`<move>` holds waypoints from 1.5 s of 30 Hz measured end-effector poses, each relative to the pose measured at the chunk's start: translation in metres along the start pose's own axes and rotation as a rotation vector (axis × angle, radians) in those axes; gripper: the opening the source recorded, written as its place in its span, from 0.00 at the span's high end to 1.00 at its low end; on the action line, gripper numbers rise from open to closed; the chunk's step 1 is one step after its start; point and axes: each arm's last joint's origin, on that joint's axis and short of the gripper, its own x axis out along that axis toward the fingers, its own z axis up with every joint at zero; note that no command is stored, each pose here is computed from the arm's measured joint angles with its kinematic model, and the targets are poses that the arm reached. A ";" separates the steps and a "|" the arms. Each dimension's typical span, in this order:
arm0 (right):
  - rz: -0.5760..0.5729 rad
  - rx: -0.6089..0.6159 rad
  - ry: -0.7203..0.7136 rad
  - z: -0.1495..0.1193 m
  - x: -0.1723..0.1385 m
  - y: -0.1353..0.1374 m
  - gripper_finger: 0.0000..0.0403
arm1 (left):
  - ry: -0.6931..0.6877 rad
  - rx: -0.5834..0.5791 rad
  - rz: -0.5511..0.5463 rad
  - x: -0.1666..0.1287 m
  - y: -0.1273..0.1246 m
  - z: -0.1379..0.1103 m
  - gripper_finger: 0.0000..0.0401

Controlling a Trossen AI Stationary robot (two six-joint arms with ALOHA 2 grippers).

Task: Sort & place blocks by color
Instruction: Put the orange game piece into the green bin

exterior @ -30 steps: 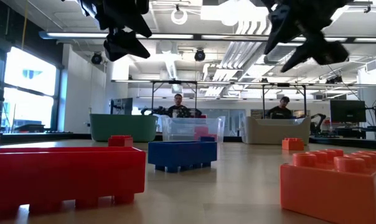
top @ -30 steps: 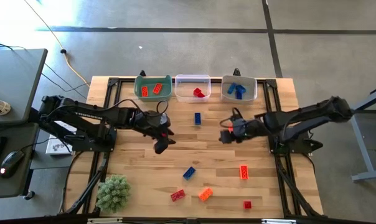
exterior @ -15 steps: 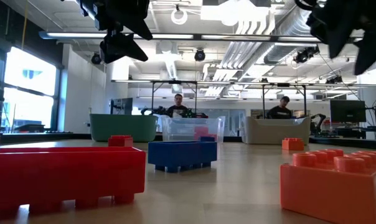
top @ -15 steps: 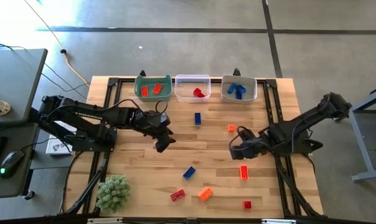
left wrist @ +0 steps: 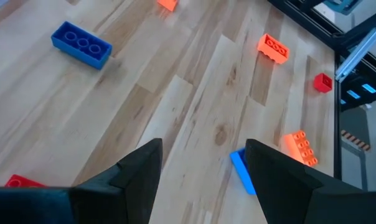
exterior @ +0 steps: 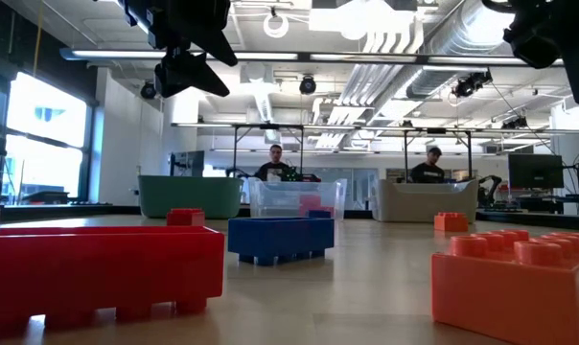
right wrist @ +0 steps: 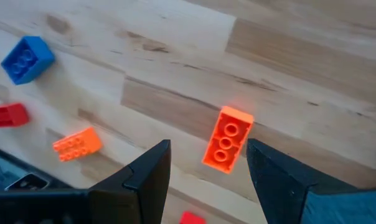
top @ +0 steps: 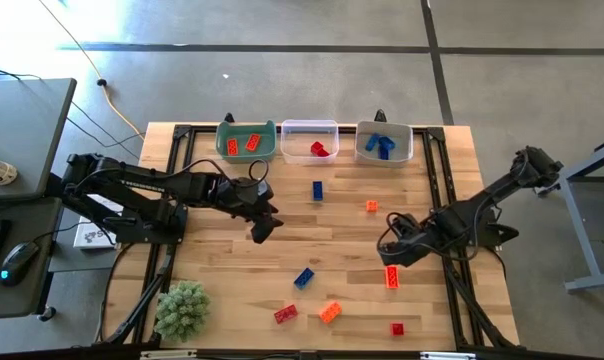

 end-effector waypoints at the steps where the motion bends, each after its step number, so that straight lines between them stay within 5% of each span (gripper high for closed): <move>1: -0.006 0.000 -0.001 0.000 0.000 0.000 0.51 | -0.001 0.000 0.002 0.000 0.000 0.000 0.45; 12: -0.151 0.021 0.062 -0.007 0.027 0.005 0.51 | 0.001 0.003 0.003 0.000 0.000 0.000 0.45; 45: -0.257 0.111 0.115 -0.030 0.086 0.019 0.51 | -0.002 0.088 0.007 0.000 0.001 0.000 0.45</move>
